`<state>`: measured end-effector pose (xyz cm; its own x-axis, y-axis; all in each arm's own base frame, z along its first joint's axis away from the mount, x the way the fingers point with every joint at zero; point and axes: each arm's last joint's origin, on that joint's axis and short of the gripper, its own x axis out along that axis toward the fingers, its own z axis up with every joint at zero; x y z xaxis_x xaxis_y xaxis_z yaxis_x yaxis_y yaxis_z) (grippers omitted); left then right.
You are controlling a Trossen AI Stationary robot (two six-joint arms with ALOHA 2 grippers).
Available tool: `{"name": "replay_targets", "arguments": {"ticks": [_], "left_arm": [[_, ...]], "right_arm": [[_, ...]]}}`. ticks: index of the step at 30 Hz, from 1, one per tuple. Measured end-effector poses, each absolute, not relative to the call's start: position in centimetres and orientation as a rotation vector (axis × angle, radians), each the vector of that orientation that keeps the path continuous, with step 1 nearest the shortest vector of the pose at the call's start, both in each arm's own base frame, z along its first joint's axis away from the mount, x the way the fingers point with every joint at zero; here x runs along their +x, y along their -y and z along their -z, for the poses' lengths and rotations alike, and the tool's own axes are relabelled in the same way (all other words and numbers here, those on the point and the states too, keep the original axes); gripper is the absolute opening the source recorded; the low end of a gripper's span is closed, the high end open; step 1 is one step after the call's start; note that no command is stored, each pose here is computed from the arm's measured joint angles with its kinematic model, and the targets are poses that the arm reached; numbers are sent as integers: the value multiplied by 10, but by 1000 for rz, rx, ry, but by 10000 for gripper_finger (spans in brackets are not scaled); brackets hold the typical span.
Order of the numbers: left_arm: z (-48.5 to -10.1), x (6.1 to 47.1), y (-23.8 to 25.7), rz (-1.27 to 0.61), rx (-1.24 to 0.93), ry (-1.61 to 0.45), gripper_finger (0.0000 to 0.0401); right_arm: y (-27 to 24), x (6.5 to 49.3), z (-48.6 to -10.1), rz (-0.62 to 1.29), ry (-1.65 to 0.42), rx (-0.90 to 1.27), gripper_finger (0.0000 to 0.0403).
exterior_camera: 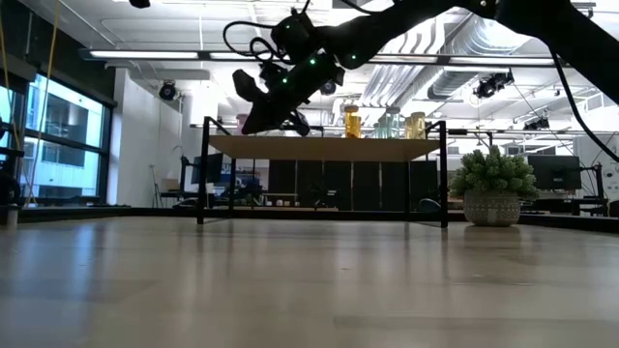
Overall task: Pick and place medicine bottles onto shelf by color
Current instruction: Put the right pink pill bottle onto the shelf aligned with the other pink pill bottle, then put the pink pill bottle on the shelf aligned with the other pink pill bottles
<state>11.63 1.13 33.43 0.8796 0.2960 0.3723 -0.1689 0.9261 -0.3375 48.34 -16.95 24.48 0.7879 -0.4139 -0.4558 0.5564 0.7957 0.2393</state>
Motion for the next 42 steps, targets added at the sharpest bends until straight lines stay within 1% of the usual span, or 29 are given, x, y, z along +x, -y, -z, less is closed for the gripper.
{"name": "replay_targets", "arguments": {"ticks": [6,11,14,18,21,24,26,29,34,38,42], "left_arm": [[-333,117,-11,-249,-300,413,0],[-332,117,-11,-249,-300,411,0],[-332,117,-11,-250,-299,405,1],[-330,118,-11,-252,-287,378,0],[-327,119,-11,-259,-269,347,1],[-325,120,-11,-262,-264,324,0],[-323,120,-11,-264,-261,309,0],[-322,121,-11,-271,-224,288,1],[-321,121,-11,-257,-189,270,1],[-321,121,-10,-209,-182,266,0],[-321,122,-9,-190,-180,261,1]], "right_arm": [[174,481,-243,542,-415,385,0],[174,475,-249,464,-460,404,0],[168,465,-265,427,-508,366,0],[146,447,-293,357,-603,294,0],[117,431,-324,262,-625,238,0],[82,412,-349,168,-596,185,0],[60,394,-356,128,-567,175,0],[32,362,-351,118,-487,240,0],[-6,306,-334,134,-198,360,0],[-24,270,-328,125,-21,355,0],[-28,247,-327,137,43,299,0]]}}
